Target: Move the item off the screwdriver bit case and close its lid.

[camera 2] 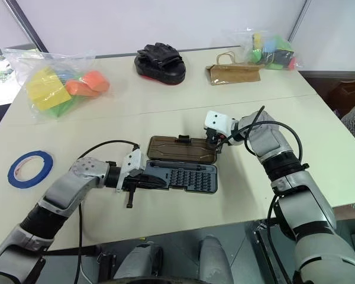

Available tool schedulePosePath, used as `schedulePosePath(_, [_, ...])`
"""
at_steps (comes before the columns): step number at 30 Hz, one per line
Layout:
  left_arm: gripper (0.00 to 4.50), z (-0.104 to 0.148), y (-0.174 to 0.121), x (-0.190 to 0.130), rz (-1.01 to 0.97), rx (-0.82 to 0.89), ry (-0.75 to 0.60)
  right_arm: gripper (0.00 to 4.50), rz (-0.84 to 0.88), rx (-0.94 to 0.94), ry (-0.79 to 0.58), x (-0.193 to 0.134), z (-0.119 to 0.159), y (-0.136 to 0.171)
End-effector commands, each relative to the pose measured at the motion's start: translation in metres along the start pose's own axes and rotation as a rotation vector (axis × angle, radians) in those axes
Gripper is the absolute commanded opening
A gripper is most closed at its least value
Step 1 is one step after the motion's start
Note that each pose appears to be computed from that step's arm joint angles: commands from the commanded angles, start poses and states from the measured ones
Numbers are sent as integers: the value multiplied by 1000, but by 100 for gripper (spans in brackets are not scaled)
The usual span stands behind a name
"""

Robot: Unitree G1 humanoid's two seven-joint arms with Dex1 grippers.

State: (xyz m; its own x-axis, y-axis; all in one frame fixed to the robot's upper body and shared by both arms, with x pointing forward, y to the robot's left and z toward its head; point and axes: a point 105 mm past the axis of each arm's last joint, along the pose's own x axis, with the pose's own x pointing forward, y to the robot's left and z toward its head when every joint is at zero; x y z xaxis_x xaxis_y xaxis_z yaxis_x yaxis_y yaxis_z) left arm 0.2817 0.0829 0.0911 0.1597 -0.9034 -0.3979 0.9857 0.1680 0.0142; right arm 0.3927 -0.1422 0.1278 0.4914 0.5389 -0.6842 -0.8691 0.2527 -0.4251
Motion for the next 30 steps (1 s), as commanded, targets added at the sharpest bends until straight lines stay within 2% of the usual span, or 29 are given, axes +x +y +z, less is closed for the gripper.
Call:
schedulePosePath(1, [0,9,14,-8,76,-27,-31,0,-26,-167,-59,3,23,4])
schedulePosePath(6, [0,14,18,-9,98,-35,-49,0,-51,-305,-48,0,25,9])
schedulePosePath(10, [0,20,21,-11,117,-56,-84,0,-52,-302,-69,-1,29,12])
schedulePosePath(18, [0,65,67,-36,326,-242,-362,0,-129,-411,-56,-5,31,6])
schedulePosePath(21, [0,80,93,-65,450,-323,-483,0,-163,-456,-56,-8,32,4])
schedulePosePath(26, [0,74,111,-91,550,-352,-489,0,-219,-503,-84,-14,41,1])
schedulePosePath(30, [0,57,130,-107,671,-386,-466,0,-297,-554,-102,-24,50,-6])
